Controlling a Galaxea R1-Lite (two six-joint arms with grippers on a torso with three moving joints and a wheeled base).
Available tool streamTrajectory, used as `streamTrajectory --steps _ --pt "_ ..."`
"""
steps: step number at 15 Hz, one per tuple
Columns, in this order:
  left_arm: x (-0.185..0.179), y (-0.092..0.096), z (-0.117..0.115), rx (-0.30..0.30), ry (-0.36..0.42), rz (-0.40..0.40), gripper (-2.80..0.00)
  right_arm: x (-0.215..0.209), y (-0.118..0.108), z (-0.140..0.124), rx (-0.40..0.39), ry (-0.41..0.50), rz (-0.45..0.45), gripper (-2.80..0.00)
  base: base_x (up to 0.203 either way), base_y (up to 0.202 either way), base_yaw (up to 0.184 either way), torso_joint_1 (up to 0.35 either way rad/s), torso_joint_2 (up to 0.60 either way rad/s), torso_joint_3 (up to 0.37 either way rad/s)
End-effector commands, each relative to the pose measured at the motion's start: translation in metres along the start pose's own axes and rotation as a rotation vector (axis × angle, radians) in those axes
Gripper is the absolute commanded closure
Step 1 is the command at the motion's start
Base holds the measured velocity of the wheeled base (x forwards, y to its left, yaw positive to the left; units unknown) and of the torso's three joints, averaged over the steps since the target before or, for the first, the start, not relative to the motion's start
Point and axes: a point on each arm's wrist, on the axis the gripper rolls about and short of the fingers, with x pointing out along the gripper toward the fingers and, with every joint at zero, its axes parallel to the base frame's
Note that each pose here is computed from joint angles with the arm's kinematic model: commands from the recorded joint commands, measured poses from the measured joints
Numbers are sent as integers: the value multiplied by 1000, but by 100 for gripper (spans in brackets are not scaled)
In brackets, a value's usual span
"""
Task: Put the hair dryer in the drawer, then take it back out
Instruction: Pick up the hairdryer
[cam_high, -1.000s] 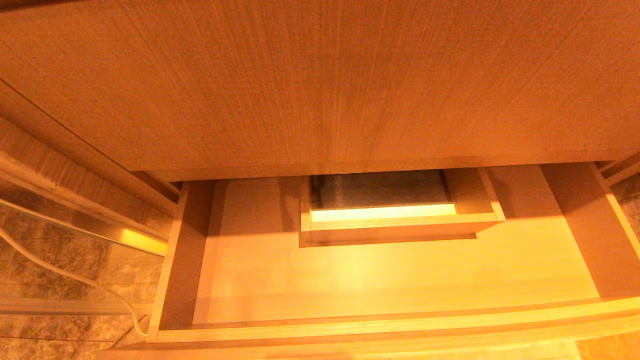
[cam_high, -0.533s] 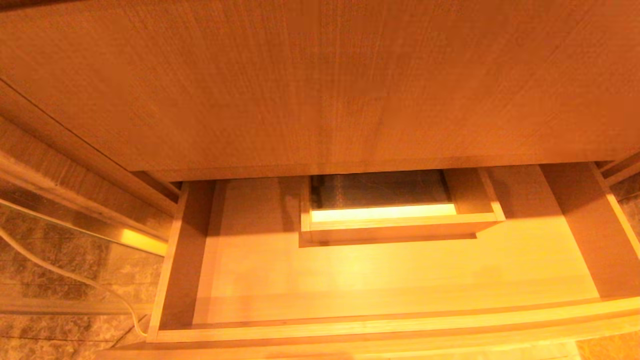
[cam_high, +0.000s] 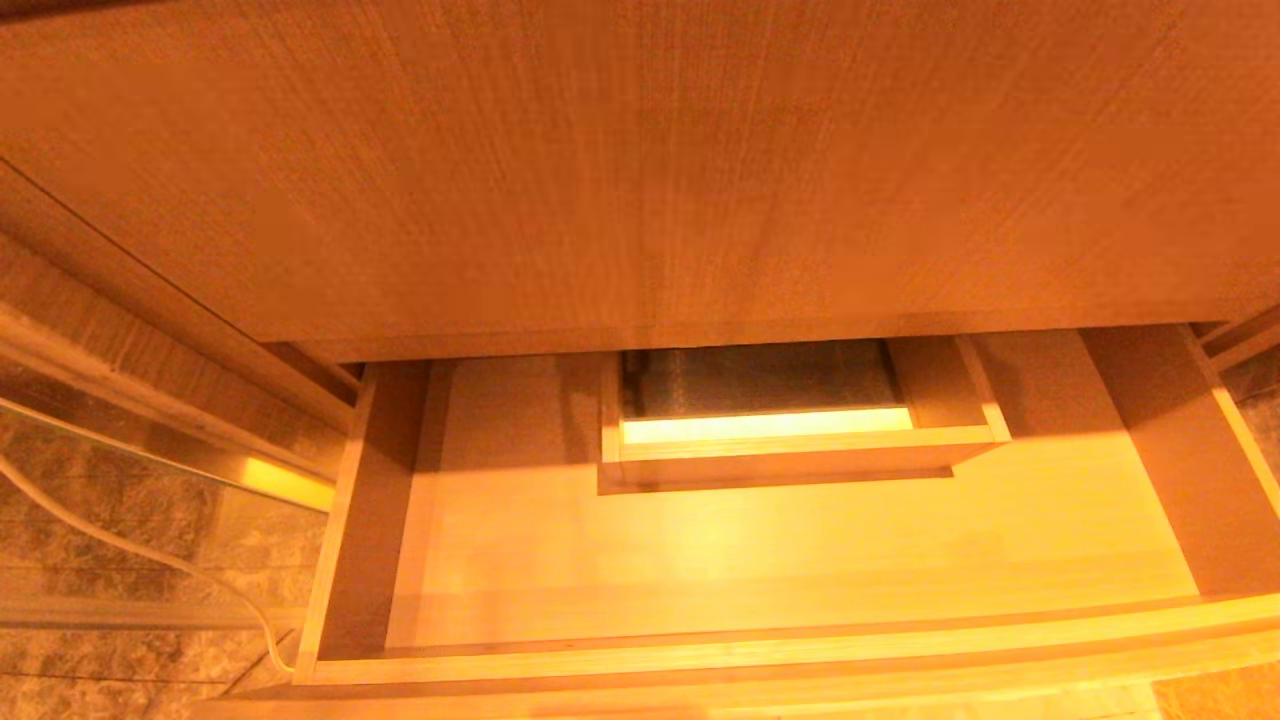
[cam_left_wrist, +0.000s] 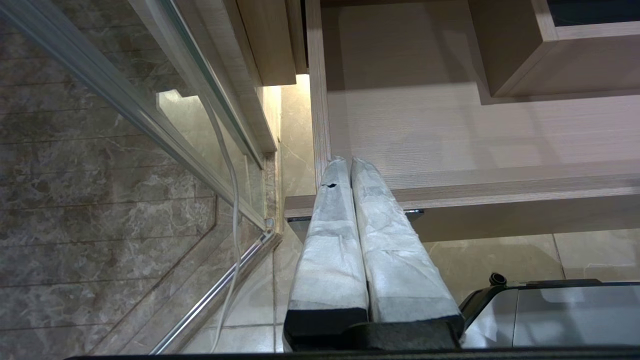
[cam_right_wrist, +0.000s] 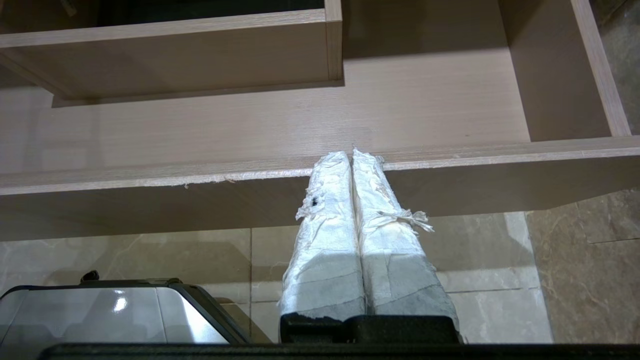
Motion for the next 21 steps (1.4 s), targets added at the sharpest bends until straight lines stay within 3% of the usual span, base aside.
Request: streamTrajectory --steps 1,21 --pt "0 0 0 0 -2 0 0 0 0 0 0 1 0 0 0 0 0 0 0 0" --pt "0 0 0 0 -1 0 0 0 0 0 -3 3 0 0 0 0 0 0 0 0"
